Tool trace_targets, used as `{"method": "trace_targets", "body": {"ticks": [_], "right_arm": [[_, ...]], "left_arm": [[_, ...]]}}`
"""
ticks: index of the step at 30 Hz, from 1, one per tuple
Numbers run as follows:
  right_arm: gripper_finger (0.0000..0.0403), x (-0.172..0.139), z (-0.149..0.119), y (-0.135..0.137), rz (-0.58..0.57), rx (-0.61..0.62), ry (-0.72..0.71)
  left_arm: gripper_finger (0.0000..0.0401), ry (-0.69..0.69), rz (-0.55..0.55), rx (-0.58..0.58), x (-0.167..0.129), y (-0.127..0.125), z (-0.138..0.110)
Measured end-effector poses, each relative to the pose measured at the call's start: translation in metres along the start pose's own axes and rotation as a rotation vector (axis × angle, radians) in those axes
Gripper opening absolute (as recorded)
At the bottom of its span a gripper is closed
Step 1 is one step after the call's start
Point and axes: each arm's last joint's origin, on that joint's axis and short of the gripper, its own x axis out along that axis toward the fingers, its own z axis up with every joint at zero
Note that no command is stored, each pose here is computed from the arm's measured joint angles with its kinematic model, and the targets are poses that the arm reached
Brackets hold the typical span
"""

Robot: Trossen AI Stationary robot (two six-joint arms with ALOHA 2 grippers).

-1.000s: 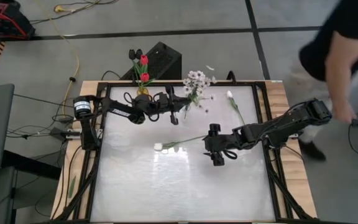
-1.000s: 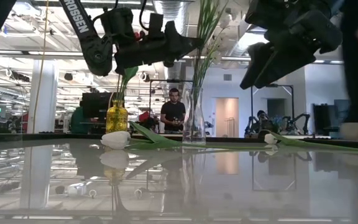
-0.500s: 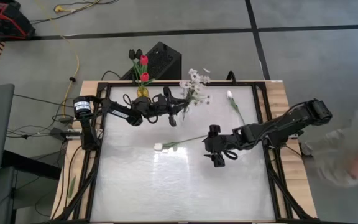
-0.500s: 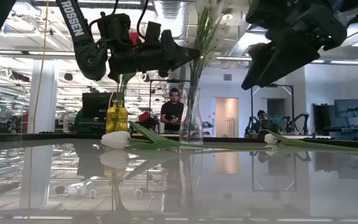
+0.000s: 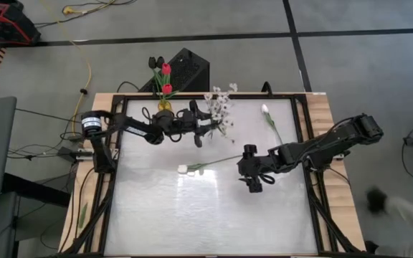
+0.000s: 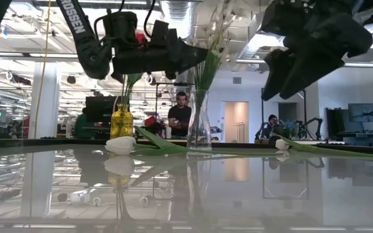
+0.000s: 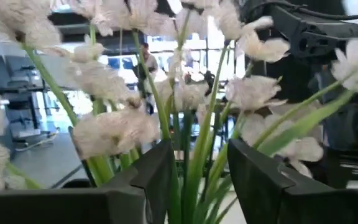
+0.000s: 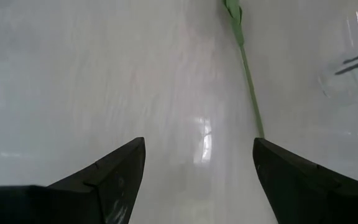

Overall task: Sort flowers into vase by color
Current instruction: Put the top white flower into the transparent flower vase

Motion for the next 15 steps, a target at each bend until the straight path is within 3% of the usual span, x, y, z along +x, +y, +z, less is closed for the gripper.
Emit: {"method": "trace_targets", "body": {"ticks": [10,15], "right_arm": [[0.0324,-0.006,-0.009,-0.005,-0.012,-0.003,0.082],[0.0324,-0.016,-0.012,-0.019,-0.041,0.062,0.108]], "left_arm": [[0.0150,0.299,0.039,0.056,-0.010,-0.012,0.026],[0.0150,0.412,0.059,0.061,-0.022,-0.027,0.049]]}}
